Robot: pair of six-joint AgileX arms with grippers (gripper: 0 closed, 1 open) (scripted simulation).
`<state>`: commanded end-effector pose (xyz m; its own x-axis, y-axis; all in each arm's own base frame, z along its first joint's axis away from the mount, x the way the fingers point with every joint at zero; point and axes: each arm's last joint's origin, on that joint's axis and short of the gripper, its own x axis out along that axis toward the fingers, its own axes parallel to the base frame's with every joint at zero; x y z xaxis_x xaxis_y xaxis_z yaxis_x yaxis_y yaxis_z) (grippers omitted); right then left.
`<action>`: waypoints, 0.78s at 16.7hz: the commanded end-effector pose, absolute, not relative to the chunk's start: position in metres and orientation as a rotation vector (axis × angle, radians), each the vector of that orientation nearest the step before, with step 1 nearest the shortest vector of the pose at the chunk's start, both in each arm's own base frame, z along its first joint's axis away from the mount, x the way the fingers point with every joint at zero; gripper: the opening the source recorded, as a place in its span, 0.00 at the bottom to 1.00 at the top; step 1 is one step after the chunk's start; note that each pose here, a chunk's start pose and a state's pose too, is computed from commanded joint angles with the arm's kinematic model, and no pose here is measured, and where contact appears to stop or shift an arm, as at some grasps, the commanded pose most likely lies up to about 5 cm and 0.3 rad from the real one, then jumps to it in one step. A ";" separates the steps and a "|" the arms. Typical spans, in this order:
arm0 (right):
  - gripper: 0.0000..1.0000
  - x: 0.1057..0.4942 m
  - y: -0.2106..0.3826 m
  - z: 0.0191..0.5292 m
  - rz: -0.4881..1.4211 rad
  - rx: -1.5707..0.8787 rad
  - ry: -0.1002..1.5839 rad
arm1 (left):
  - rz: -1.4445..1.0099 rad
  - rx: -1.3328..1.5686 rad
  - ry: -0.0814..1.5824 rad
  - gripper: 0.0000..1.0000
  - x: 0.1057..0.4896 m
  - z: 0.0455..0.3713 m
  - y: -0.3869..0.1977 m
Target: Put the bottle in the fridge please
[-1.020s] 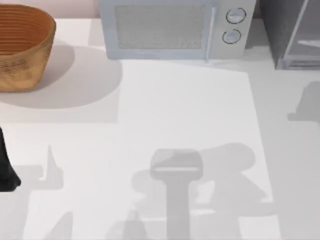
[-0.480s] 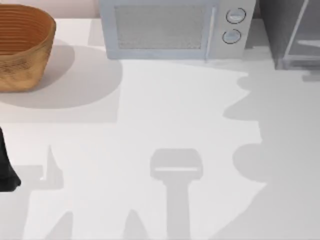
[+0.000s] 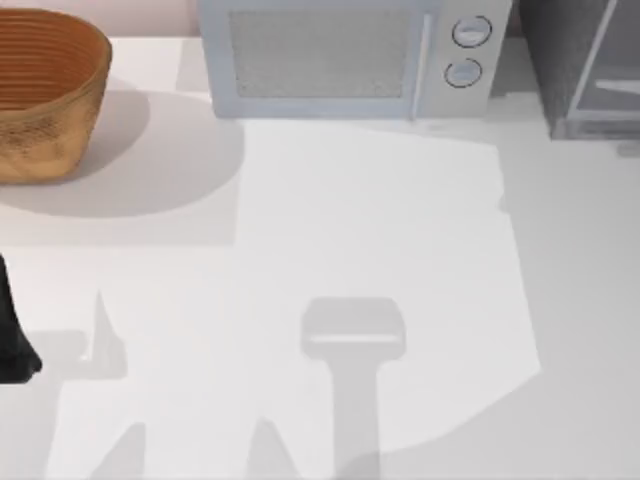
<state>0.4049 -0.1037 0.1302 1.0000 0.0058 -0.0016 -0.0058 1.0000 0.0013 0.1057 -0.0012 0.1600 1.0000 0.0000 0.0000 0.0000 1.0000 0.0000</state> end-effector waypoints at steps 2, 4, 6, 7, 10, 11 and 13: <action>0.01 0.404 -0.101 0.129 0.010 0.005 0.009 | 0.000 0.000 0.000 1.00 0.106 0.160 -0.001; 0.01 0.408 -0.102 0.128 0.010 0.006 0.011 | 0.000 0.000 0.000 1.00 0.106 0.160 -0.001; 0.01 0.420 -0.104 0.126 0.005 0.009 0.015 | 0.000 0.000 0.000 1.00 0.106 0.160 -0.001; 0.01 0.429 -0.105 0.126 0.003 0.009 0.014 | 0.000 0.000 0.000 1.00 0.106 0.160 -0.001; 0.01 0.462 -0.106 0.128 0.004 0.006 0.003 | 0.000 0.000 0.000 1.00 0.106 0.160 -0.001; 0.01 0.472 -0.106 0.129 0.006 0.004 0.000 | 0.000 0.000 0.000 1.00 0.106 0.160 -0.001; 0.01 0.491 -0.104 0.131 0.010 0.003 -0.002 | 0.000 0.000 0.000 1.00 0.106 0.160 -0.001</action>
<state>0.4906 -0.1042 0.1307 1.0000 0.0097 0.0020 -0.0097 0.9999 0.0032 0.1057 -0.0012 0.1600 1.0000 0.0000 0.0000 0.0000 1.0000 0.0000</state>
